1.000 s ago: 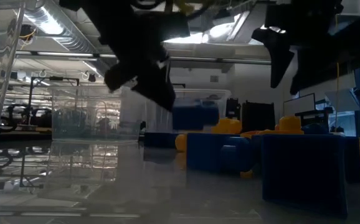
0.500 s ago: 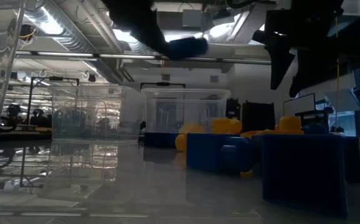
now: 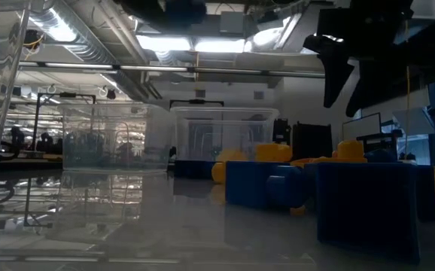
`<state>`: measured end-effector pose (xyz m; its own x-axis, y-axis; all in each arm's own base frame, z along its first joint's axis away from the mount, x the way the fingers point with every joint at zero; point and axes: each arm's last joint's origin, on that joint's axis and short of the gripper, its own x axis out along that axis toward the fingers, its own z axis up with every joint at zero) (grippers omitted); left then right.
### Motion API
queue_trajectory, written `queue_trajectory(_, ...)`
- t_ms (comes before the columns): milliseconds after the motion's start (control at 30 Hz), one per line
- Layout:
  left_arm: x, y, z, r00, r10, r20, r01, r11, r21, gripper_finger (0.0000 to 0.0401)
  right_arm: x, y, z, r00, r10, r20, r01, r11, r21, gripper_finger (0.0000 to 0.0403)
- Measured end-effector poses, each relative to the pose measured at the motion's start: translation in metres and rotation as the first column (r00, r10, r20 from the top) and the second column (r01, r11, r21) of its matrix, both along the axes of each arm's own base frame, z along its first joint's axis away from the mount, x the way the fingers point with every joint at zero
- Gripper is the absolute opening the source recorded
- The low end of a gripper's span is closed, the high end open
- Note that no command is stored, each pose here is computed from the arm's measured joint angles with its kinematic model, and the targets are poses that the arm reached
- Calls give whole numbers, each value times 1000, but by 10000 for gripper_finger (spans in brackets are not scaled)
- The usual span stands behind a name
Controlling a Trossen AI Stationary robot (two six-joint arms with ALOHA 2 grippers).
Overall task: Sort blocks
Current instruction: Put the blue game piece into the bottom transparent bin
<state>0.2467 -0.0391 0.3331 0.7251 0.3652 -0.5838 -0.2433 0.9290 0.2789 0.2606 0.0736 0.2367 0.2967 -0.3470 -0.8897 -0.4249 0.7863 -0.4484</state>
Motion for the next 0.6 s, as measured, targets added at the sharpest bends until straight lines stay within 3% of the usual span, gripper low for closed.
queue_trajectory(133,-16,-15,8,993,-115,28,117,982,-149,0,0,0,0,1000,0,3,0,1000,-1,182)
queue_trajectory(300,-30,-43,12,955,-290,53,292,900,-325,0,2,1,1,1000,-1,26,1,1000,3,182)
queue_trajectory(467,-40,-75,7,933,-357,37,337,836,-432,0,4,2,1,999,16,38,-17,999,36,182)
queue_trajectory(600,-45,-98,0,927,-375,10,330,802,-497,0,4,5,0,997,82,-3,-81,989,124,182)
